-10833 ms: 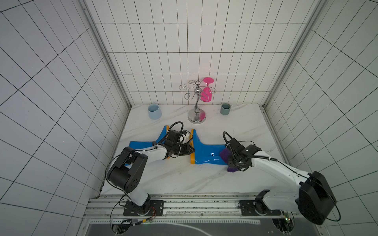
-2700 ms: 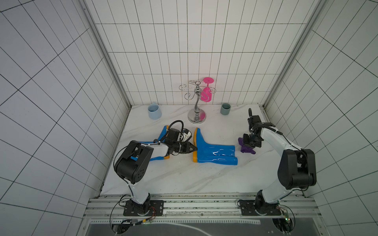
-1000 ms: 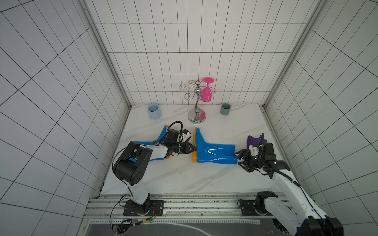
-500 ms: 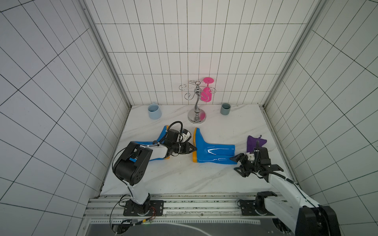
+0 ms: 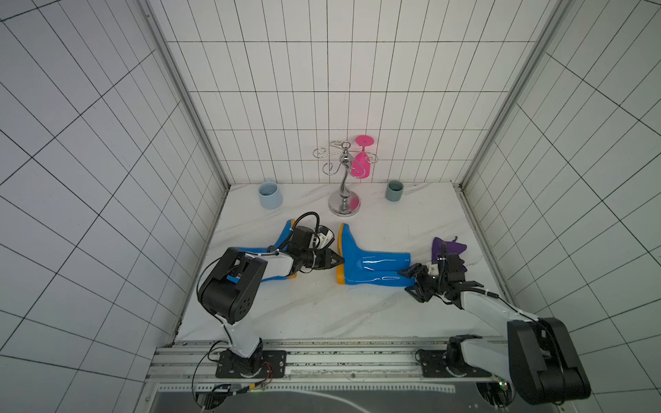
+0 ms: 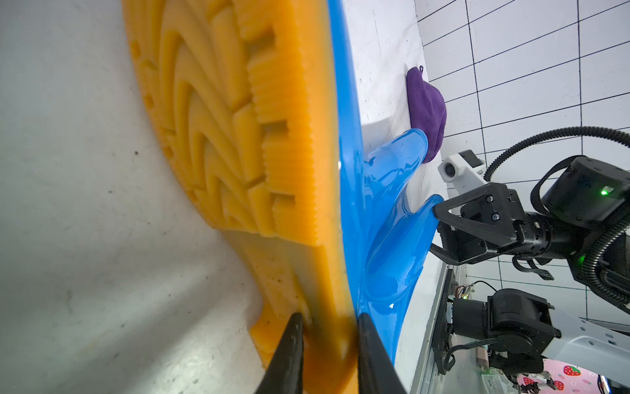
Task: Wipe the rubber boots with a cloth
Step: Adjust the rubber boot at the center of the board.
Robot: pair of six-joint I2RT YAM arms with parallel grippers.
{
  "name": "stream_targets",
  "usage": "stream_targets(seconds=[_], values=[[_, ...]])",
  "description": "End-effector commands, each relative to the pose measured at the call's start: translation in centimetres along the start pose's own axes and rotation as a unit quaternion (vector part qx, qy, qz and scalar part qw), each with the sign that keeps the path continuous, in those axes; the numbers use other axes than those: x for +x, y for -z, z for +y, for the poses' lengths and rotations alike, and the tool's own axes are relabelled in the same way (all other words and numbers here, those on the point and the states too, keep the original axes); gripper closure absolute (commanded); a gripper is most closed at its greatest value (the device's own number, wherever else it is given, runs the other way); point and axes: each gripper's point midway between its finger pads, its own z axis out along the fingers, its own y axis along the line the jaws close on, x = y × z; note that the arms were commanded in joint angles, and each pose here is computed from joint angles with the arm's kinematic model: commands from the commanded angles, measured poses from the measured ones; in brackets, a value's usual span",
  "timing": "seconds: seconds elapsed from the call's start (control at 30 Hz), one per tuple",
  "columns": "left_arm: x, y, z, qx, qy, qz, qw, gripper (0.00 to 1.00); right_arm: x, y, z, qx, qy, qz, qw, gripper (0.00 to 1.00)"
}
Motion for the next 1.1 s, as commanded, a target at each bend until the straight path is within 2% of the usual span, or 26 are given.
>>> stream_targets(seconds=[0.0, 0.17, 0.2, 0.3, 0.33, 0.37, 0.5, 0.73, 0.93, 1.07], values=[[5.7, -0.3, 6.9, -0.119, 0.094, 0.065, 0.986, 0.94, -2.1, -0.3, 0.8, 0.026, 0.033, -0.037, 0.998, 0.36], [5.7, -0.3, 6.9, -0.120, 0.094, 0.064, 0.986, 0.94, -3.9, 0.7, 2.3, 0.051, 0.096, -0.072, 0.992, 0.54], [5.7, -0.3, 6.9, -0.120, 0.093, 0.064, 0.986, 0.94, -4.3, 0.9, 2.7, 0.057, 0.111, -0.080, 0.989, 0.60], [5.6, -0.3, 6.7, -0.117, 0.092, 0.064, 0.987, 0.91, -5.6, 1.7, 4.1, 0.072, 0.149, -0.104, 0.981, 0.90], [5.5, -0.3, 6.6, -0.117, 0.092, 0.065, 0.987, 0.86, -6.0, 2.0, 4.8, 0.077, 0.178, -0.109, 0.975, 0.98], [5.4, -0.2, 6.5, -0.116, 0.089, 0.064, 0.987, 0.81, -6.5, 2.3, 5.6, 0.083, 0.195, -0.115, 0.970, 1.00], [4.7, 0.4, 5.8, -0.120, 0.080, 0.056, 0.988, 0.70, -8.1, 3.7, 10.1, 0.100, 0.281, -0.130, 0.946, 1.00], [3.1, 1.8, 4.5, -0.136, 0.070, 0.028, 0.988, 0.68, -10.6, 6.8, 17.9, 0.144, 0.418, -0.147, 0.885, 1.00], [2.0, 3.0, 3.8, -0.155, 0.061, 0.010, 0.986, 0.67, -11.9, 8.6, 20.5, 0.219, 0.500, -0.157, 0.823, 1.00], [0.6, 3.3, 3.1, -0.160, 0.054, -0.003, 0.986, 0.67, -13.1, 9.5, 21.7, 0.249, 0.524, -0.183, 0.794, 1.00]])
